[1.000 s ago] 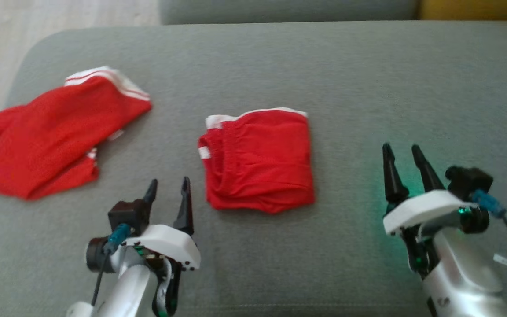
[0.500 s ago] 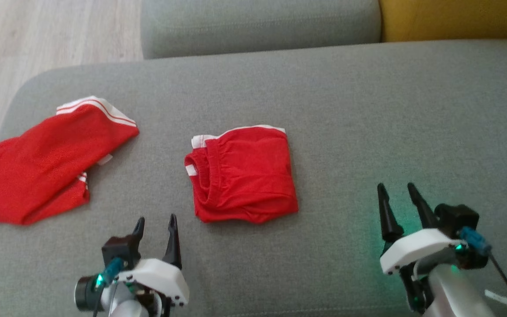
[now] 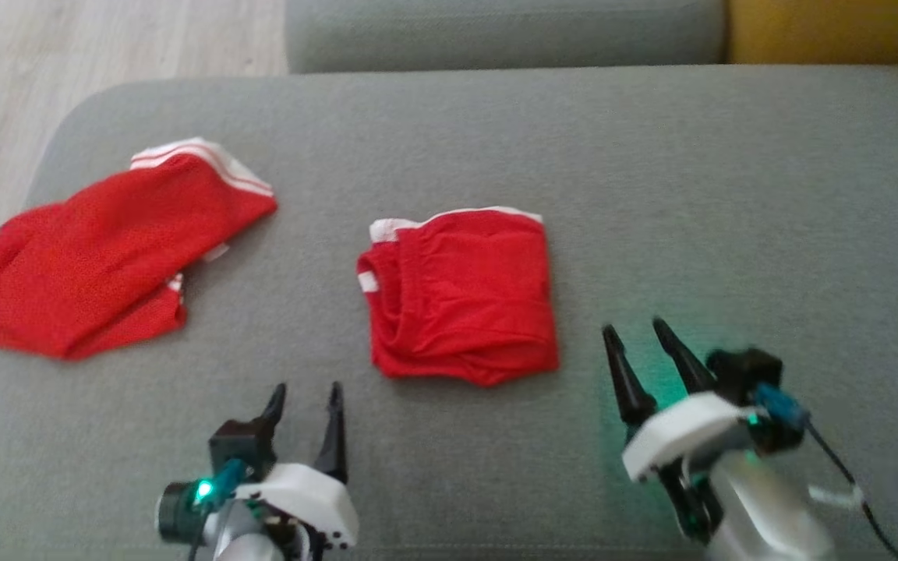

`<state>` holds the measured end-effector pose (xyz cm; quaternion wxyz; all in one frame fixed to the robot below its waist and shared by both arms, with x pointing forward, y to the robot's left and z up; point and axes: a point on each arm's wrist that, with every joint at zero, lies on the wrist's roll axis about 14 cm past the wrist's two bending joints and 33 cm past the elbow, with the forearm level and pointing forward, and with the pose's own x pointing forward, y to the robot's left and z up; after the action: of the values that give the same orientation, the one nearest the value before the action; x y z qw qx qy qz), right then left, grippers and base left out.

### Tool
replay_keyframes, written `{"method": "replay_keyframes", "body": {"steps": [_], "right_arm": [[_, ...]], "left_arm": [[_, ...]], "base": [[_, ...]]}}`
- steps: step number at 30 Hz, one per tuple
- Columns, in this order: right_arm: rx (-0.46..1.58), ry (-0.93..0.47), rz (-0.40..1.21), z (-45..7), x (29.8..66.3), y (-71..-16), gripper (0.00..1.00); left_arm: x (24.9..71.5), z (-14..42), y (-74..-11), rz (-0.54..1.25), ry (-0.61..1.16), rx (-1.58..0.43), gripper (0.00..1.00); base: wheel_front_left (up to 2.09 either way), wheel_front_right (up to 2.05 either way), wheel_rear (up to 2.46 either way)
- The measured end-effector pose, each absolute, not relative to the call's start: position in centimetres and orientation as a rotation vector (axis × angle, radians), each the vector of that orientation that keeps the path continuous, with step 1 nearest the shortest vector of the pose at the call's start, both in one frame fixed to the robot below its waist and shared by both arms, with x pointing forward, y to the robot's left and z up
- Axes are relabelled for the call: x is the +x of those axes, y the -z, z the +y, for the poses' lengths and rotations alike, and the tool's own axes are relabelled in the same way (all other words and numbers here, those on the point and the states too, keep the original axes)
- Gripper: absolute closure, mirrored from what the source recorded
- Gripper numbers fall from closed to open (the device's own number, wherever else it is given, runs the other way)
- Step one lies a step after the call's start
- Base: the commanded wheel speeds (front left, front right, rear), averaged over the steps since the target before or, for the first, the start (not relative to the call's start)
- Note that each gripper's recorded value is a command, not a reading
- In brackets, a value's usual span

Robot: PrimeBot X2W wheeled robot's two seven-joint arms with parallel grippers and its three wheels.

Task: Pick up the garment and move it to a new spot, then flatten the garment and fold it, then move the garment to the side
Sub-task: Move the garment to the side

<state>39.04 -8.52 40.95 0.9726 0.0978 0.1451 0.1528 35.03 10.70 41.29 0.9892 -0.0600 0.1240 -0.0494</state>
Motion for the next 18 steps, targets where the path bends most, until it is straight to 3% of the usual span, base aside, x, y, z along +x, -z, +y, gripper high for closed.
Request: {"method": "replay_keyframes", "body": {"steps": [6, 12, 13, 14, 15, 18], "right_arm": [[0.149, -0.428, 0.274, -4.4, 43.7, -42.3, 0.00], [0.118, -0.461, 0.464, -2.6, 43.8, -37.4, 0.00], [0.125, -0.464, 0.494, -2.3, 43.7, -36.7, 0.25], [0.129, -0.472, 0.502, -1.9, 43.8, -36.5, 0.69], [0.122, -0.485, 0.503, -1.6, 44.1, -36.5, 1.00], [0.133, -0.488, 0.487, -1.3, 44.8, -36.9, 1.00]], "left_arm": [[35.6, 11.1, -41.8, 0.233, 0.092, -0.121, 0.00], [35.1, 12.9, -41.4, 0.249, 0.033, -0.127, 0.00], [35.0, 13.2, -41.2, 0.256, 0.021, -0.127, 0.00], [34.9, 13.4, -41.0, 0.262, 0.014, -0.127, 0.00], [34.9, 13.5, -40.8, 0.267, 0.007, -0.127, 0.00], [35.1, 13.4, -40.5, 0.276, 0.009, -0.128, 0.00]], "base": [[0.00, 0.00, 0.00], [0.00, 0.00, 0.00], [0.00, 0.00, 0.00], [0.00, 0.00, 0.00], [0.00, 0.00, 0.00], [0.00, 0.00, 0.00]]}}
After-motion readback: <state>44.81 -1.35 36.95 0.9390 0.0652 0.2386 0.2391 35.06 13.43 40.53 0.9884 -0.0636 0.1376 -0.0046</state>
